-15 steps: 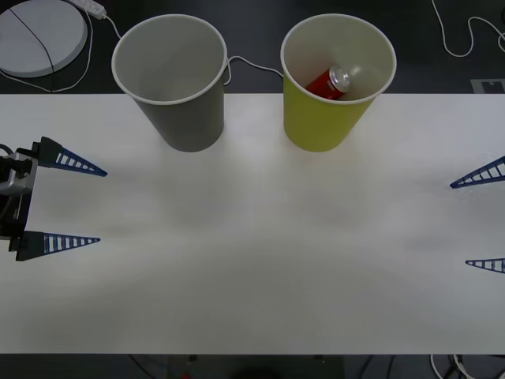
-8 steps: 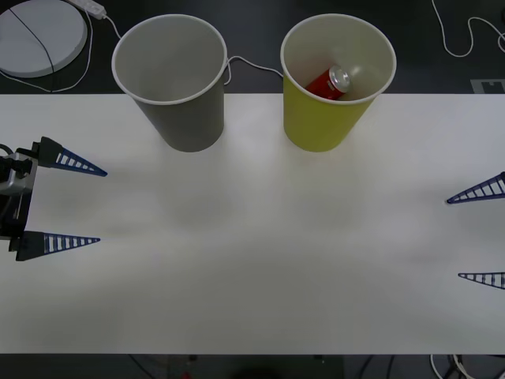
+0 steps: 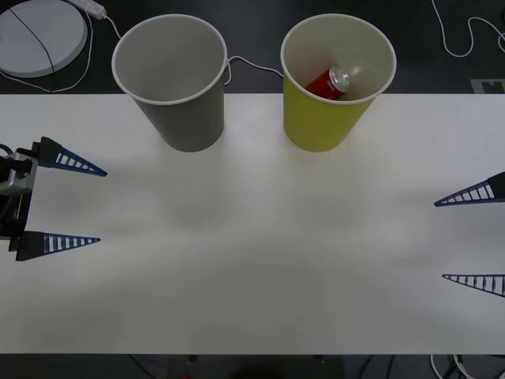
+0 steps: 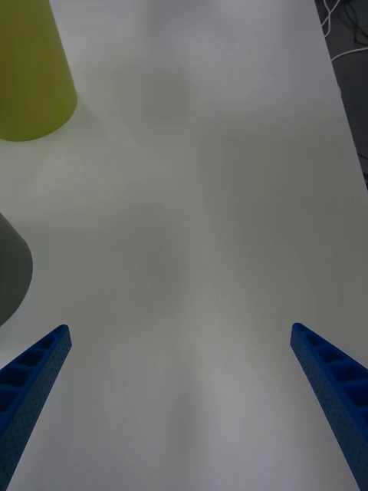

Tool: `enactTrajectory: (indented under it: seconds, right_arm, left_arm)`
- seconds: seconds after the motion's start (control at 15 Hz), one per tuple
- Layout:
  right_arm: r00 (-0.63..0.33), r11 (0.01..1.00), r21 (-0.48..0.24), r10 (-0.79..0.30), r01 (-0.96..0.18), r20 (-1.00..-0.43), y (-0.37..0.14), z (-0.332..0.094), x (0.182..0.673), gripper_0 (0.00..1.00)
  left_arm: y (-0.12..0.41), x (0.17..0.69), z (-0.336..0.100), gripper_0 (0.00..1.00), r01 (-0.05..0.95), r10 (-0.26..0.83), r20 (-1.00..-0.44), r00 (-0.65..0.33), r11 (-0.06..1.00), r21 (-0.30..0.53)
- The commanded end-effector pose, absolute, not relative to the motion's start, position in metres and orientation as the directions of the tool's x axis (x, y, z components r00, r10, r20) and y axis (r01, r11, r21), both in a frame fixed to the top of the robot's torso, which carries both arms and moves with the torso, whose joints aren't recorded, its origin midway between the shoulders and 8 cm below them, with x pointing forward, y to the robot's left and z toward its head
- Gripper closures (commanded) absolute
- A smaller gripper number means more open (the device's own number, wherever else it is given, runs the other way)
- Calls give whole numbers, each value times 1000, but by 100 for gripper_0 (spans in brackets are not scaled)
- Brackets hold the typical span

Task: Put the can into the green bin and the plastic bottle into the gray bin

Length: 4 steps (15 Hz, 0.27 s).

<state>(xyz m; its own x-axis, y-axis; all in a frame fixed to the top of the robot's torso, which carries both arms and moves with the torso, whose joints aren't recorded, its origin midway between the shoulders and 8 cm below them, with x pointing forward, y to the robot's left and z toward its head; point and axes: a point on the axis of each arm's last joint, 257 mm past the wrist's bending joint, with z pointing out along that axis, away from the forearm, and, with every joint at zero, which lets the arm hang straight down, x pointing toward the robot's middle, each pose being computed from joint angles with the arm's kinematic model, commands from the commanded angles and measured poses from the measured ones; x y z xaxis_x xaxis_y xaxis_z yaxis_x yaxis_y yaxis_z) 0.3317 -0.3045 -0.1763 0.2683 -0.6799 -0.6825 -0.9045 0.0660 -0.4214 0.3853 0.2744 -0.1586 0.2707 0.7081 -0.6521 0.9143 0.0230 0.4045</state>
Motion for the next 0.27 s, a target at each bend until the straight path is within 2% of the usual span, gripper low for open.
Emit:
enactTrajectory:
  seconds: [0.07, 0.27]
  right_arm:
    - [275, 63, -428, -681, -902, -679, -305, -175, 333, 0]
    - [275, 63, -428, -681, -902, -679, -305, -175, 333, 0]
  left_arm:
    - [274, 385, -159, 0, 914, 708, -652, 271, 23, 404]
    - [274, 385, -159, 0, 914, 708, -652, 271, 23, 404]
